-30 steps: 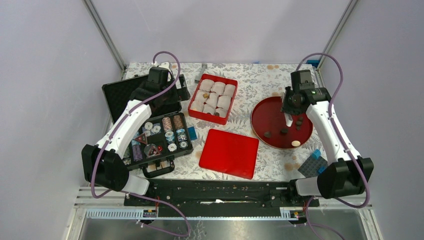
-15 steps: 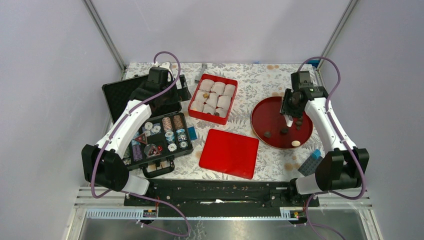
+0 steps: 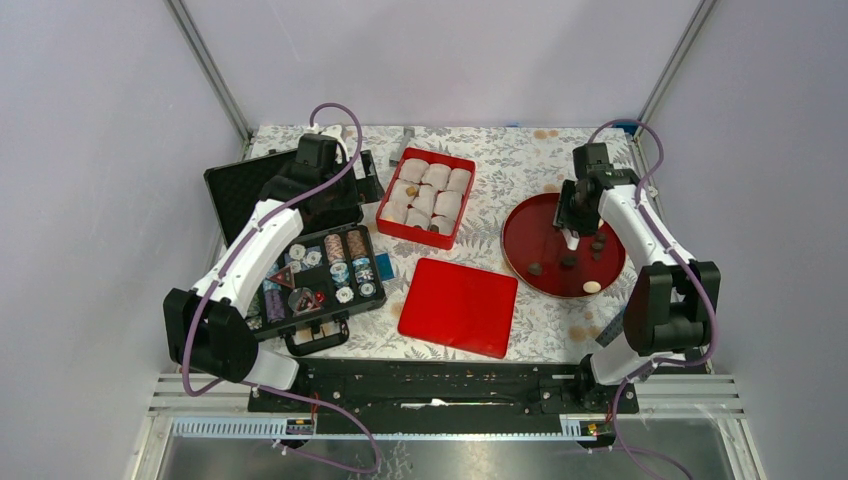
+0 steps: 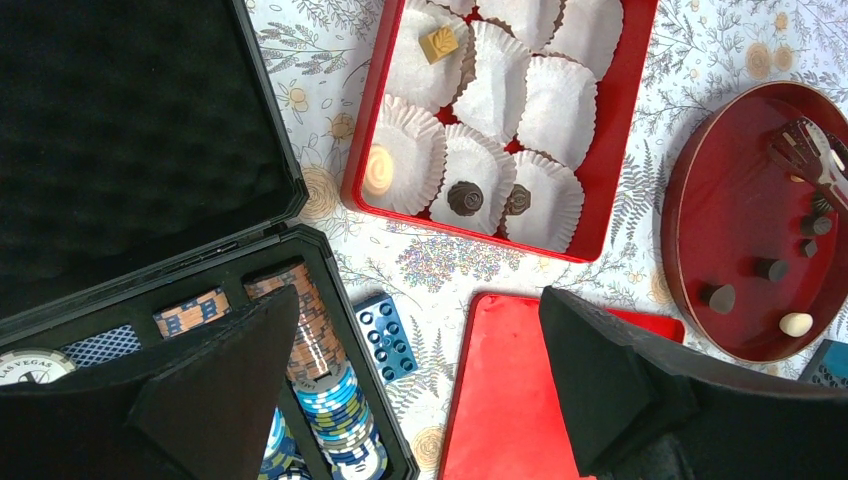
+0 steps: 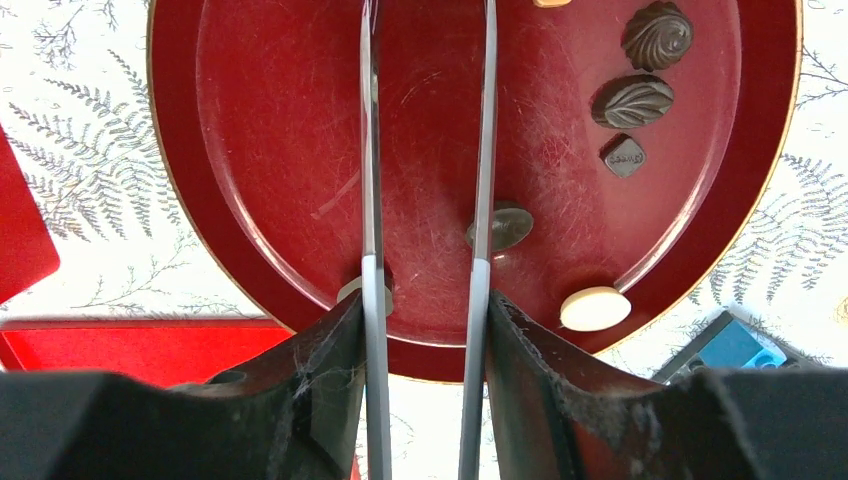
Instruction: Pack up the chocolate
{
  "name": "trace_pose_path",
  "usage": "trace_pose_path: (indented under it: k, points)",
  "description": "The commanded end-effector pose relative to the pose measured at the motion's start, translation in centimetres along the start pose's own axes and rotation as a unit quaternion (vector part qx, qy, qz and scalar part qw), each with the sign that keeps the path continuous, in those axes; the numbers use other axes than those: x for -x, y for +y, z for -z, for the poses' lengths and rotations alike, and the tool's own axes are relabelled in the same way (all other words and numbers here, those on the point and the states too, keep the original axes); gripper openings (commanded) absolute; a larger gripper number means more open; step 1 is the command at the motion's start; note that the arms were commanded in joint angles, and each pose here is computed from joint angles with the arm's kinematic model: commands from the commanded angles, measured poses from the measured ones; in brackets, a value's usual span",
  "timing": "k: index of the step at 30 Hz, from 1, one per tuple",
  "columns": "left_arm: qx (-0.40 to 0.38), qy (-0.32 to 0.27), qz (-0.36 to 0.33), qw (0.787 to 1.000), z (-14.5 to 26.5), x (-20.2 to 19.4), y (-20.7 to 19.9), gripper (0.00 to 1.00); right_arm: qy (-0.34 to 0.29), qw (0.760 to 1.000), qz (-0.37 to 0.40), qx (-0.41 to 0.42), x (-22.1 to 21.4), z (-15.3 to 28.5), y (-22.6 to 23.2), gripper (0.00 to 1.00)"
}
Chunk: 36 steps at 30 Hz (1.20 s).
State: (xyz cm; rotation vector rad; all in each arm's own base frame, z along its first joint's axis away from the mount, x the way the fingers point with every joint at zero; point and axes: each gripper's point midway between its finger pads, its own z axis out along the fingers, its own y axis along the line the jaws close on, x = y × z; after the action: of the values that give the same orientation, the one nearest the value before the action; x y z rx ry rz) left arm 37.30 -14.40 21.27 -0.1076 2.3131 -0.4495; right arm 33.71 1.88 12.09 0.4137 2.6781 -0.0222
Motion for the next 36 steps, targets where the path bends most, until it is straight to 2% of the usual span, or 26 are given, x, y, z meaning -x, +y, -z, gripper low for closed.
trace_pose_path:
  k: [1, 11, 20, 24, 29, 33, 36]
  points:
    - [-0.019, -0.018, -0.006, 1.0, -0.1, 1.3, -0.9, 0.99, -0.014, 1.0, 0.002, 0.0, 0.9, -0.5, 0.0, 0.5]
    - [-0.039, -0.007, -0.01, 0.999, -0.7, 1.6, -1.8, 0.99, -0.017, 1.0, 0.004, -0.012, 1.1, -2.0, -0.3, 0.48]
    - [-0.046, -0.002, -0.005, 0.999, -0.9, 1.6, -2.1, 0.99, -0.027, 0.999, 0.024, -0.017, 1.7, -1.3, -0.6, 0.27]
    - [-0.044, -0.002, -0.002, 0.999, -0.9, 1.6, -2.1, 0.99, -0.024, 0.999, 0.035, -0.004, 1.9, 0.5, -0.4, 0.24]
    - [-0.02, -0.01, 0.009, 1.0, -1.0, 1.6, -1.2, 0.99, -0.039, 0.997, 0.042, 0.043, 2.2, 4.8, 1.0, 0.23]
    - [0.014, -0.008, 0.031, 0.999, -1.3, 1.3, -0.1, 0.99, -0.061, 0.993, 0.072, 0.073, 2.2, 8.5, 4.1, 0.24]
    - [0.028, -0.014, 0.047, 0.998, -1.2, 1.5, 0.3, 0.99, -0.074, 0.985, 0.109, 0.109, 2.0, 10.6, 8.5, 0.24]
